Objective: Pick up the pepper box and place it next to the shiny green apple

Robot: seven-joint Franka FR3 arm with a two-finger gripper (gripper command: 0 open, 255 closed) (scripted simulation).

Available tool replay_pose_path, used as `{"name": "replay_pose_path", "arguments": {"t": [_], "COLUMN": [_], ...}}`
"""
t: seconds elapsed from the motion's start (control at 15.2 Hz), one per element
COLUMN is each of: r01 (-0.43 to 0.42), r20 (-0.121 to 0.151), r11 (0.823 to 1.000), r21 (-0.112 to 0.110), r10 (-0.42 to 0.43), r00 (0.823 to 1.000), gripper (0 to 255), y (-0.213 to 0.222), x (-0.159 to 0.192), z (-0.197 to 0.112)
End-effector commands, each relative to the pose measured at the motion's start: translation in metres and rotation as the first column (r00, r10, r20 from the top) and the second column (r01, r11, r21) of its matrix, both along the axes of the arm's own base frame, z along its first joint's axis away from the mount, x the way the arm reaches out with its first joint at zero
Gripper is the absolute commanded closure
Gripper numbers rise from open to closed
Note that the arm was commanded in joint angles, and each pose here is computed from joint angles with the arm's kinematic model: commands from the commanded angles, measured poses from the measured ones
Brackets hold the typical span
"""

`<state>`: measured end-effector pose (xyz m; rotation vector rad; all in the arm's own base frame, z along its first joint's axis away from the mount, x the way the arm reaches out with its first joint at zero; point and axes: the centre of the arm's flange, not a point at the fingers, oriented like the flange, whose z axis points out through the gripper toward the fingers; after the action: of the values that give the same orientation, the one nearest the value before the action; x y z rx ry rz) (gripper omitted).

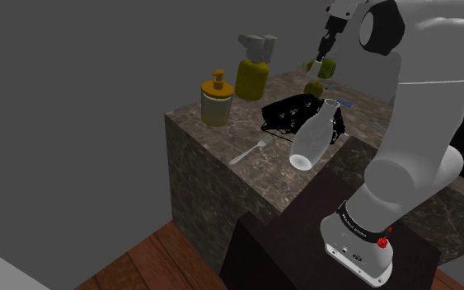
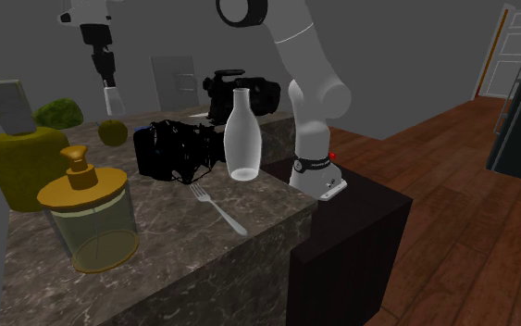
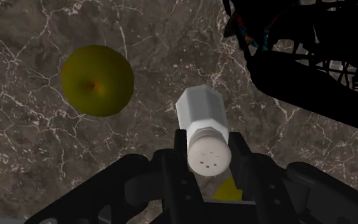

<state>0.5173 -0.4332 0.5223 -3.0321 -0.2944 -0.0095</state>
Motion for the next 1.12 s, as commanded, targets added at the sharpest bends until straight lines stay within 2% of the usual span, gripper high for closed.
{"name": "replay_pose_path", "arguments": {"t": [0.0, 1.06], "r01": [0.0, 0.0], "r20": [0.0, 0.0], "r11": [1.0, 1.0], "r21": [0.0, 0.0], "r10": [0.0, 0.0], "r00": [1.0, 1.0], "gripper": [255, 255], "y": [0.001, 0.001], "x": [-0.001, -0.001], "z": [-0.012, -0.096]}}
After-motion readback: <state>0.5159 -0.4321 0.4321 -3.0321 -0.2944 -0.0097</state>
